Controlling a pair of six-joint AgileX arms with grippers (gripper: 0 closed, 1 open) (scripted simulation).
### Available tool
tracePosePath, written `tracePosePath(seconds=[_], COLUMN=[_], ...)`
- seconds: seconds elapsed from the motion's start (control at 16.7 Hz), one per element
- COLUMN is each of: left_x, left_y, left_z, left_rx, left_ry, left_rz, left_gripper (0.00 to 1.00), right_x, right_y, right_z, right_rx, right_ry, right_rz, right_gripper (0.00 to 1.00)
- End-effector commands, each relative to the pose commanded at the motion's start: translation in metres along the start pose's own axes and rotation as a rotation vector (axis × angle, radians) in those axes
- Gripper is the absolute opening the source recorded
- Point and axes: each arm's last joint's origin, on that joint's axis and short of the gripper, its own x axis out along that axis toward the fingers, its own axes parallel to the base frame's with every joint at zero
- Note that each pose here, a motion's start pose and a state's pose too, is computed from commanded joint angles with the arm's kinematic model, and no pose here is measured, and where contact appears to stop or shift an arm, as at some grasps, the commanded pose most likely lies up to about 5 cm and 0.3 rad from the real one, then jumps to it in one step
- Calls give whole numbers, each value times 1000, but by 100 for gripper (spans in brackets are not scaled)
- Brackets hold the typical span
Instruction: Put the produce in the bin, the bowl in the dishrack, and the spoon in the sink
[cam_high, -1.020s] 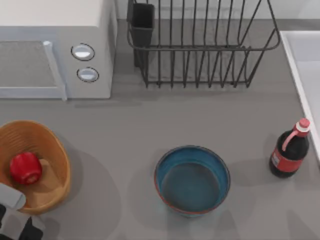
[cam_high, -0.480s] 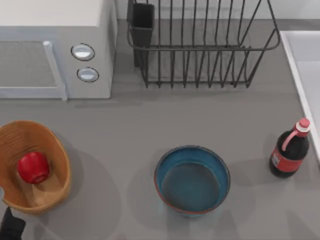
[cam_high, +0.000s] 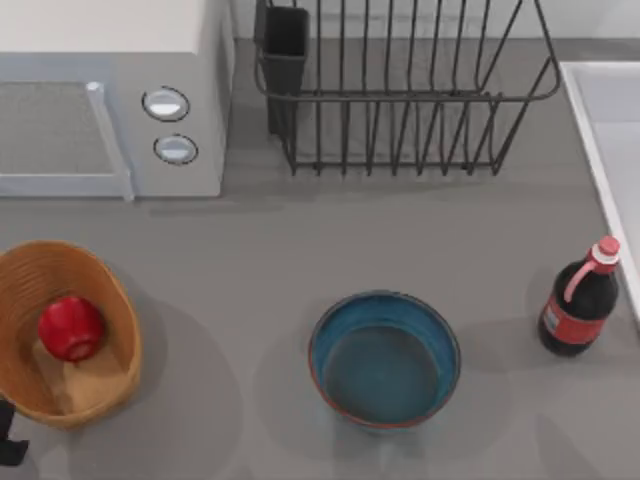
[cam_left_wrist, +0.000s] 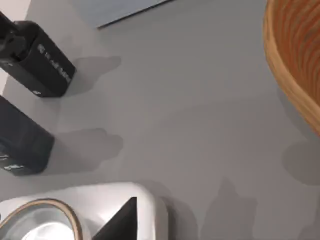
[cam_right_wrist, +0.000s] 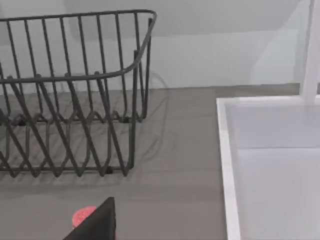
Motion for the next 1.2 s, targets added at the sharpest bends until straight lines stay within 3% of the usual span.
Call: tracePosePath(seconds=[0.3,0.54,0.9,1.2], left_x=[0,0,0,0], left_y=[0,0,0,0], left_z=[0,0,0,0], left_rx=[0,0,0,0], left_ry=[0,0,0,0], left_rz=[0,0,0,0], left_gripper=[100,100,100,100], right_x=[17,56,129,165], right_y=[32,75,152,187], right_z=[50,82,80,56], right_rx=[116,150,88,28], right_ry=[345,704,1183,1396], right_rz=[124,142,8,-123], right_gripper=[100,100,100,100])
